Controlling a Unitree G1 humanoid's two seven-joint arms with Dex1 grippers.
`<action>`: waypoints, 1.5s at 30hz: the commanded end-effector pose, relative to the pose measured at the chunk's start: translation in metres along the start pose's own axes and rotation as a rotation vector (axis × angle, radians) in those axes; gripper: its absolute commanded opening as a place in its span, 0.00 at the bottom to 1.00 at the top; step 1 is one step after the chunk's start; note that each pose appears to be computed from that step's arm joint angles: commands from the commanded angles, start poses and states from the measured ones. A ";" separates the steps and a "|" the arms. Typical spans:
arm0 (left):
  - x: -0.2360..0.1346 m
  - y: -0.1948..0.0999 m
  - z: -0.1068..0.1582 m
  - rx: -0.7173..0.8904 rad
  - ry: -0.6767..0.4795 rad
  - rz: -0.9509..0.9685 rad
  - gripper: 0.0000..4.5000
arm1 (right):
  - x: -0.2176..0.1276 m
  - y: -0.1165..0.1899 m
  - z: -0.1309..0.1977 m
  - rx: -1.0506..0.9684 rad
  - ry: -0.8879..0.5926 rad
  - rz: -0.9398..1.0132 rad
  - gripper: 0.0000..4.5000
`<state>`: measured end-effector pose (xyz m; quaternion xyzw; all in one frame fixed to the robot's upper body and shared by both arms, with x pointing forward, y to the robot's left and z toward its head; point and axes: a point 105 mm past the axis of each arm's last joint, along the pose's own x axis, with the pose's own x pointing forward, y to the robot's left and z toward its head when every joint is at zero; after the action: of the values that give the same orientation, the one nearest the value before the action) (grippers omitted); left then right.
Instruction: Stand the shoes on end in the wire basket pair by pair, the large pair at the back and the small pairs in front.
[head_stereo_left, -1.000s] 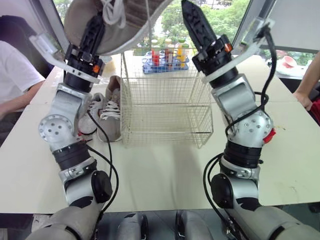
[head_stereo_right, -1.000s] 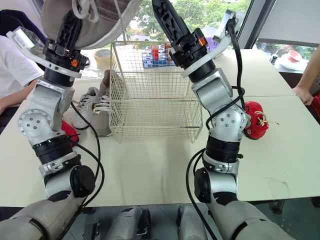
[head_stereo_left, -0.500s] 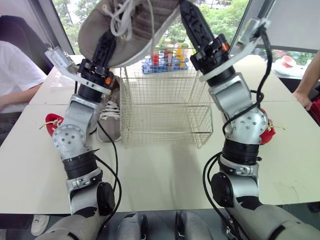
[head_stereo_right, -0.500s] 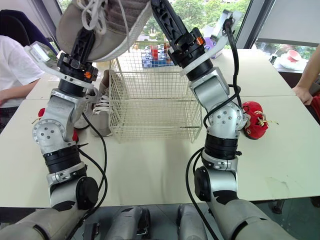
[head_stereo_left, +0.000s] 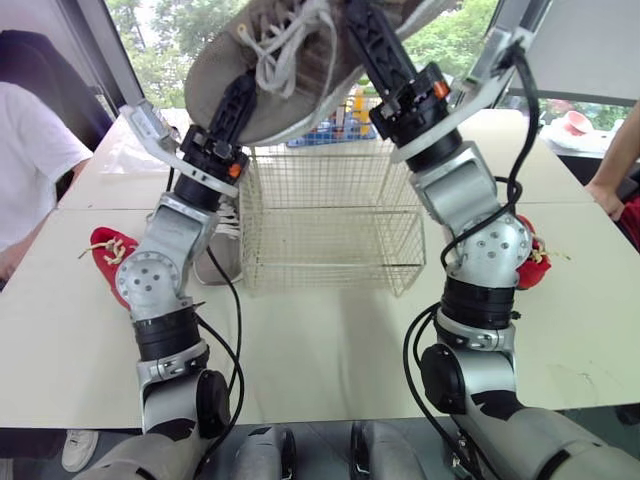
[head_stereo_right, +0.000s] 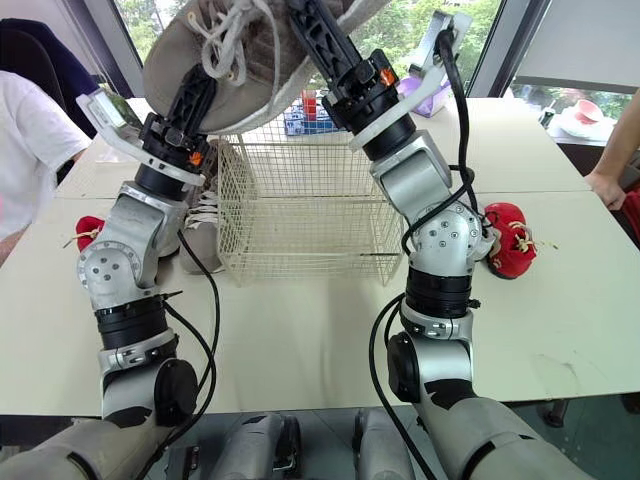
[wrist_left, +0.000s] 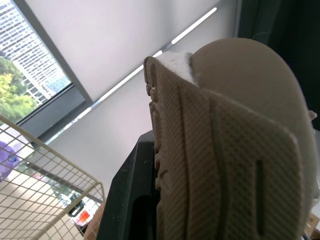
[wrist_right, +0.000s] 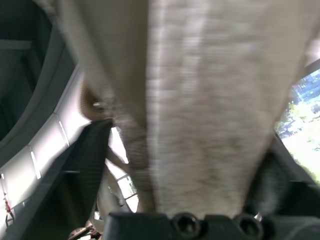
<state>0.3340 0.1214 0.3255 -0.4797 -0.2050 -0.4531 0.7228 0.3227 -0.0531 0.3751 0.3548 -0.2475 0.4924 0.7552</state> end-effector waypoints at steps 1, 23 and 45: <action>0.002 -0.009 0.000 0.031 0.012 -0.027 0.19 | 0.006 0.022 0.011 -0.046 -0.044 0.089 0.41; -0.040 -0.031 -0.008 0.573 0.291 0.235 0.99 | 0.020 0.012 0.130 -0.663 0.024 0.202 0.35; -0.098 -0.027 -0.004 0.684 0.450 0.386 0.99 | -0.009 -0.076 0.079 -0.732 0.733 0.253 0.35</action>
<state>0.2616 0.1589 0.2573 -0.1398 -0.0661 -0.3101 0.9381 0.3938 -0.1413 0.3776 -0.1473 -0.1436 0.5513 0.8085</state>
